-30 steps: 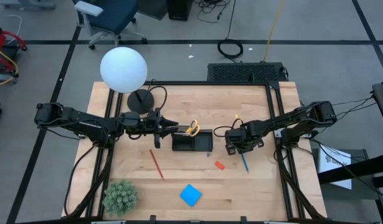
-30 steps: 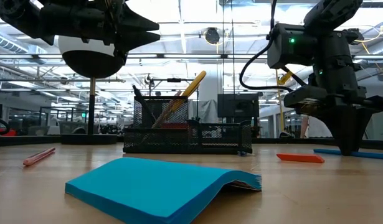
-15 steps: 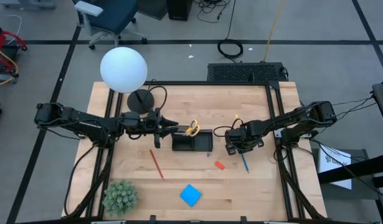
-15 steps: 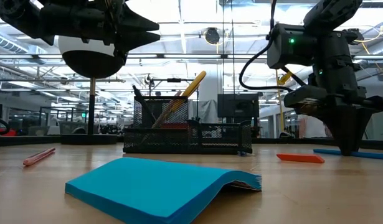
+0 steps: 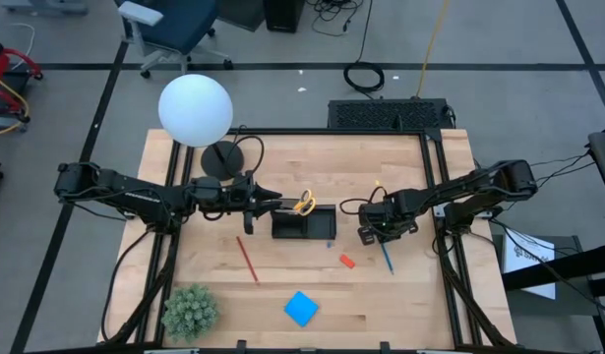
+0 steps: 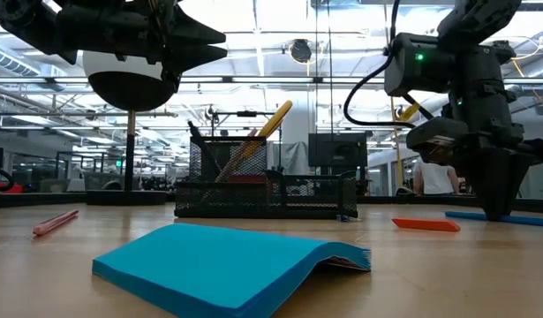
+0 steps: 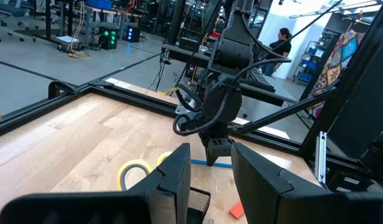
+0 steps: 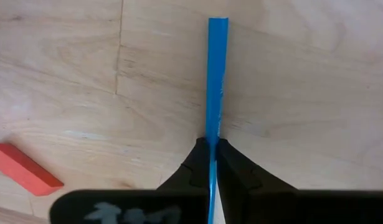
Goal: Pick and place office supplies into organizer
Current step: Put the blue pencil into the desk organizer
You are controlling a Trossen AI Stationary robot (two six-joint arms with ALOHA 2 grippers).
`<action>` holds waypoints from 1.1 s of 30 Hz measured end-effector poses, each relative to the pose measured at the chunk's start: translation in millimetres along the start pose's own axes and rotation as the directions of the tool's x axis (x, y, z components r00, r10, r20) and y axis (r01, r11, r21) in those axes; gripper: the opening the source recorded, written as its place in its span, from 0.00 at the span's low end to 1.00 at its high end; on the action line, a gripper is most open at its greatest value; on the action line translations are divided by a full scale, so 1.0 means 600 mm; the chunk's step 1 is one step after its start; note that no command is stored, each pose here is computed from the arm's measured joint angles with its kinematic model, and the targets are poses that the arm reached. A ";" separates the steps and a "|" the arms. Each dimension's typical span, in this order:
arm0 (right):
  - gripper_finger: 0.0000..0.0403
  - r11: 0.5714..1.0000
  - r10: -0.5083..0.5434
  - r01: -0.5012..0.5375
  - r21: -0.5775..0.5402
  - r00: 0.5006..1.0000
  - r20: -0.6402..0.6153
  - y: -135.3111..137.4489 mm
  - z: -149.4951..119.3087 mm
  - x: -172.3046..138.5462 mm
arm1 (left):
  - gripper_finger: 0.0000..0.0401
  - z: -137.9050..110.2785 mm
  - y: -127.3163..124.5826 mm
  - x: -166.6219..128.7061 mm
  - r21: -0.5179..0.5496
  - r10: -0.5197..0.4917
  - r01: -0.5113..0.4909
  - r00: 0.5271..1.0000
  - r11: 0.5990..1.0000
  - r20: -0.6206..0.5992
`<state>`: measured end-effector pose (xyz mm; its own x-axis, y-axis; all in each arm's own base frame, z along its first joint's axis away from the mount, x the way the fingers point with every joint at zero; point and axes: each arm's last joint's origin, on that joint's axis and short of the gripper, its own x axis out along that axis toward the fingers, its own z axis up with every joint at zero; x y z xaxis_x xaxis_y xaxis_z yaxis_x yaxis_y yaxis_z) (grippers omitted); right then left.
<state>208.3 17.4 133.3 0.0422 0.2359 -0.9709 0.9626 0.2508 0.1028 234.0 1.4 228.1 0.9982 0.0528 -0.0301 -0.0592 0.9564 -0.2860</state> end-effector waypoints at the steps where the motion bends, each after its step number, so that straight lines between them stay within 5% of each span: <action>1: 0.00 1.000 0.003 -0.003 0.003 1.000 0.001 0.000 0.001 -0.001 | 0.28 0.000 0.000 0.000 0.000 0.000 0.000 1.000 1.000 -0.001; 24: 0.00 0.998 0.060 -0.060 -0.016 0.998 0.015 -0.008 0.019 -0.021 | 0.28 0.000 0.000 0.000 0.000 0.000 0.000 1.000 1.000 0.000; 33: 0.00 0.983 0.178 -0.177 -0.052 0.984 0.021 0.011 0.022 -0.024 | 0.28 0.000 0.000 0.000 0.000 0.000 0.000 1.000 1.000 0.000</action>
<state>217.6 3.2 145.1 0.2188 0.2575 -0.9412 0.9246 0.2534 0.2843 234.0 1.4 228.0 0.9981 0.0530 -0.0303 -0.0595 0.9564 -0.2858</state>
